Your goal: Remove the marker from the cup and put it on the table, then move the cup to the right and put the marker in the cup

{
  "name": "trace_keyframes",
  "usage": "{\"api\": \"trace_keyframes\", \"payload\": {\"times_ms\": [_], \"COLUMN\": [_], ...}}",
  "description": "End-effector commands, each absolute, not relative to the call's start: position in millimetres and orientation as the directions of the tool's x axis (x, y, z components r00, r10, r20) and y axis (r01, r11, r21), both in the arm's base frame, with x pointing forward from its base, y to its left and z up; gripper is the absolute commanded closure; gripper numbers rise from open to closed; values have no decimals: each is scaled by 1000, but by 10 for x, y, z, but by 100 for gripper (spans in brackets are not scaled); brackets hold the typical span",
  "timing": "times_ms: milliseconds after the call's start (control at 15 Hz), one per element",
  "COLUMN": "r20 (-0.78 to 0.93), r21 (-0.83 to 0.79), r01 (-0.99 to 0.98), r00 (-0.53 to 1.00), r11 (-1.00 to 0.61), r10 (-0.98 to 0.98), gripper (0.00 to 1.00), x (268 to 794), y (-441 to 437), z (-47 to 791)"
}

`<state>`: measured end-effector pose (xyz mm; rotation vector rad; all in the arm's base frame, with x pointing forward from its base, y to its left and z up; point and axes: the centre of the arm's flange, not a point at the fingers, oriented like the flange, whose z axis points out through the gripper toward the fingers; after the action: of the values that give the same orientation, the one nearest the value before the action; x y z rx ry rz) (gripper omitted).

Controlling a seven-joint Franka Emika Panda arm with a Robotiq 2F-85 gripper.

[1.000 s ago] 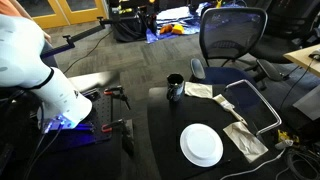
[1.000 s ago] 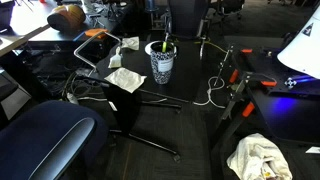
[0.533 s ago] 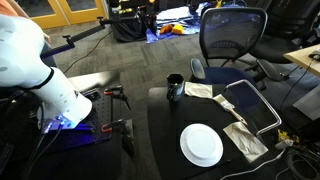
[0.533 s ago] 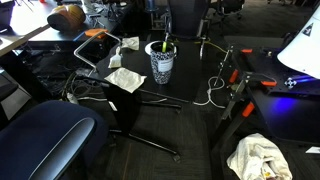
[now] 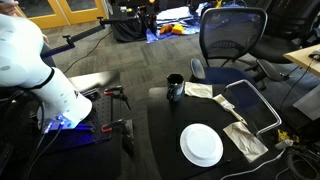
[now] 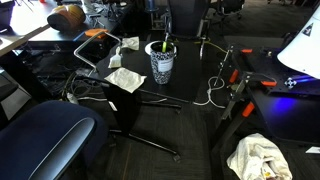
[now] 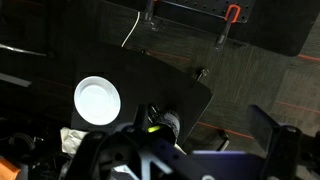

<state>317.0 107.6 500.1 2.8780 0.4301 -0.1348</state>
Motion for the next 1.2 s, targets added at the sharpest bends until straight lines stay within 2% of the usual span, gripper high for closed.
{"api": "trace_keyframes", "payload": {"times_ms": [0, 533, 1133], "r20": [-173, -320, -352], "r21": [222, 238, 90], "r01": [459, 782, 925], "r00": [887, 623, 377], "r11": [-860, -576, -370], "r10": [428, 714, 857], "gripper": [0, 0, 0], "x": [3519, 4082, 4488], "y": [1231, 1551, 1398], "z": [4944, 4413, 3910]}}
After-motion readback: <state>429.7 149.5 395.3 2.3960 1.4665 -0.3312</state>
